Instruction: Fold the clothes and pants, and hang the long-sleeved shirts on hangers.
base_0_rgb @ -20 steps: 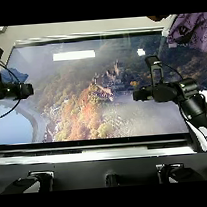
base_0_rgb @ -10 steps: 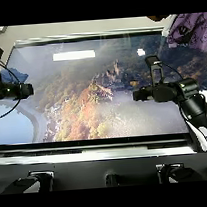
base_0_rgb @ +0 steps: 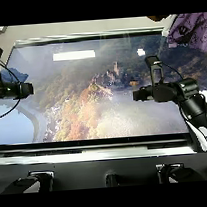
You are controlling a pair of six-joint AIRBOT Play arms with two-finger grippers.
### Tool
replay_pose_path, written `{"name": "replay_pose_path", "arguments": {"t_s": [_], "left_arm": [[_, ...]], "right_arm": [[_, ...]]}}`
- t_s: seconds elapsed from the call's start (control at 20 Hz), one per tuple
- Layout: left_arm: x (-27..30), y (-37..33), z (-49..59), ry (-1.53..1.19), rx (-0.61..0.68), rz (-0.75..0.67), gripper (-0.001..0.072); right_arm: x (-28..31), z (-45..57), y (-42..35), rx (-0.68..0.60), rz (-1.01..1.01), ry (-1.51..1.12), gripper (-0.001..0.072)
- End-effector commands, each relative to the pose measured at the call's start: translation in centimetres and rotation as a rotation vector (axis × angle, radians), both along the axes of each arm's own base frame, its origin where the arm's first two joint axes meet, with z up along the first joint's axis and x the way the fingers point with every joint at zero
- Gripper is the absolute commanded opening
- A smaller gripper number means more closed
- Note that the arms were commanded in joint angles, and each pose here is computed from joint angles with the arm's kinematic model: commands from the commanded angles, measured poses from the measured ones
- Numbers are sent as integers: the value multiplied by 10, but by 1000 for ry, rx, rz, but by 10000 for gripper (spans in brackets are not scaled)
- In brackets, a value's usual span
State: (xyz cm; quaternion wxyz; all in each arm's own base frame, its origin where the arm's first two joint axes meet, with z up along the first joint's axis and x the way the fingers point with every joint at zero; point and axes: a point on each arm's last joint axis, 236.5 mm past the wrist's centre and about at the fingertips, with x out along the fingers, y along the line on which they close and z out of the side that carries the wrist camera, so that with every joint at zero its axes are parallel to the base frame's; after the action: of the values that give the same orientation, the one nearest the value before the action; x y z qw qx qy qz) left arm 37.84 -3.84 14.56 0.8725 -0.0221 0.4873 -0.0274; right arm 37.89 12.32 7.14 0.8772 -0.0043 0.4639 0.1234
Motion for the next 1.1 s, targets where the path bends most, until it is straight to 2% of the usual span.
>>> {"name": "replay_pose_path", "arguments": {"t_s": [0.0,0.05,0.1,0.15,0.2,0.3,0.5,0.65,0.85,1.05], "left_arm": [[4,-1,2,-17,-2,0,19],[6,-1,1,-22,-6,5,21],[6,0,-1,-11,-28,44,78],[6,4,-6,12,-43,110,321],[3,13,-14,47,-25,160,719],[12,44,-28,64,37,250,720],[68,151,-65,44,-8,528,720],[124,232,-92,14,-26,655,720],[195,282,-152,-34,6,642,720],[239,295,-200,-169,3,629,720]], "right_arm": [[0,1,0,0,0,-2,28],[0,1,0,0,0,-2,28],[0,1,0,0,0,-2,28],[0,1,0,0,0,-2,28],[0,1,0,0,0,-2,28],[0,1,0,0,0,-2,28],[0,1,0,0,0,-2,28],[0,1,0,0,0,-2,28],[0,1,0,0,0,-2,28],[0,1,0,0,0,-2,28]]}}
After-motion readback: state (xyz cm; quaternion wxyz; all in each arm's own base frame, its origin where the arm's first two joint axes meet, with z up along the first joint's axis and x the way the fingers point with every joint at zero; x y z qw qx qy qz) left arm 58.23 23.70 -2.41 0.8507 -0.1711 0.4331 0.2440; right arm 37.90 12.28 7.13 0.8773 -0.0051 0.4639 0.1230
